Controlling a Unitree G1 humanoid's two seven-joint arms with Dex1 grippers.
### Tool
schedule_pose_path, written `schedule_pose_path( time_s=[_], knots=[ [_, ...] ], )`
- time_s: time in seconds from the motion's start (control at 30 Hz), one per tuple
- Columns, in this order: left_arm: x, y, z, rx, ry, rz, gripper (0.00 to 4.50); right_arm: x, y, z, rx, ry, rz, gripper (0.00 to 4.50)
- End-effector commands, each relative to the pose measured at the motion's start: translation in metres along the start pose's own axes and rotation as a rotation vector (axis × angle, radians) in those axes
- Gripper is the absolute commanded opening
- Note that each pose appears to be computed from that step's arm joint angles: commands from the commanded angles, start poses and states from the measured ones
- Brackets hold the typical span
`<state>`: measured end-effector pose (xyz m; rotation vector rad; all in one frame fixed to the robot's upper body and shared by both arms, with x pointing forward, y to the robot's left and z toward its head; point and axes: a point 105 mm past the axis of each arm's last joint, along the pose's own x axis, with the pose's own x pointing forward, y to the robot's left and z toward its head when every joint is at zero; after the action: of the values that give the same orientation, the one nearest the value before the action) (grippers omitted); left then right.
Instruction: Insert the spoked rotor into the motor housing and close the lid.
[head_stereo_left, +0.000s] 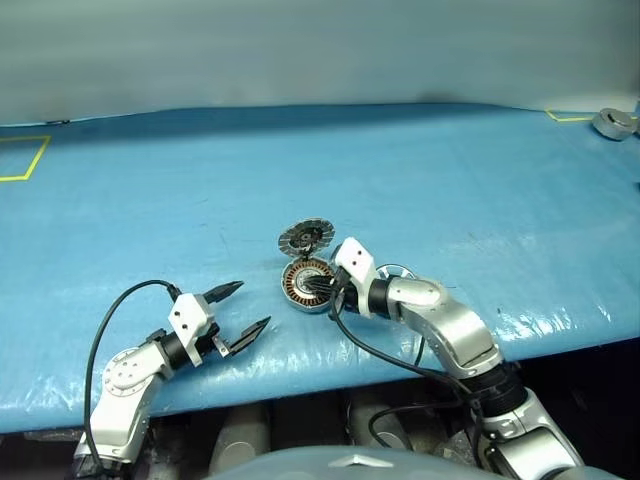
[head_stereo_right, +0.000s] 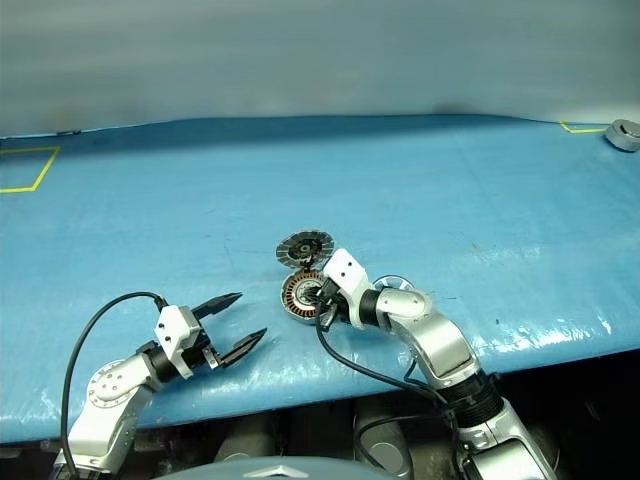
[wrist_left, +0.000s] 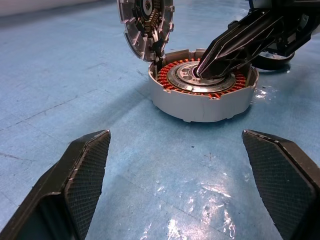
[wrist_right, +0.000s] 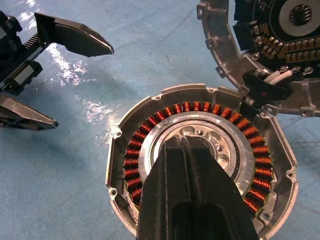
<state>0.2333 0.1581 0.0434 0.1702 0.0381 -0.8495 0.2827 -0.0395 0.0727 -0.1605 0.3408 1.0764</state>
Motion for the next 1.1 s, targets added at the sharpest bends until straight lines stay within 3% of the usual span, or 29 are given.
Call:
schedule_pose_path(
  time_s=[0.03,0.57,0.83,0.97,1.1],
  knots=[
    [0.001,0.000,0.003,0.015,-0.017,0.001,4.50,-0.004,-0.006,0.019,-0.037,-0.060,-0.026,0.07],
    [0.001,0.000,0.004,0.015,-0.021,0.009,4.50,0.006,-0.011,-0.009,-0.010,0.040,-0.058,0.07],
    [0.002,0.000,0.003,0.011,-0.023,0.005,4.50,-0.005,-0.018,0.018,-0.078,-0.045,-0.107,0.07],
    [0.002,-0.001,0.003,0.009,-0.026,0.001,4.50,-0.026,-0.022,0.037,-0.168,-0.077,-0.138,0.07],
    [0.002,0.000,0.005,0.015,-0.030,-0.008,4.50,-0.059,-0.034,0.038,-0.270,-0.011,-0.197,0.07]
  ],
)
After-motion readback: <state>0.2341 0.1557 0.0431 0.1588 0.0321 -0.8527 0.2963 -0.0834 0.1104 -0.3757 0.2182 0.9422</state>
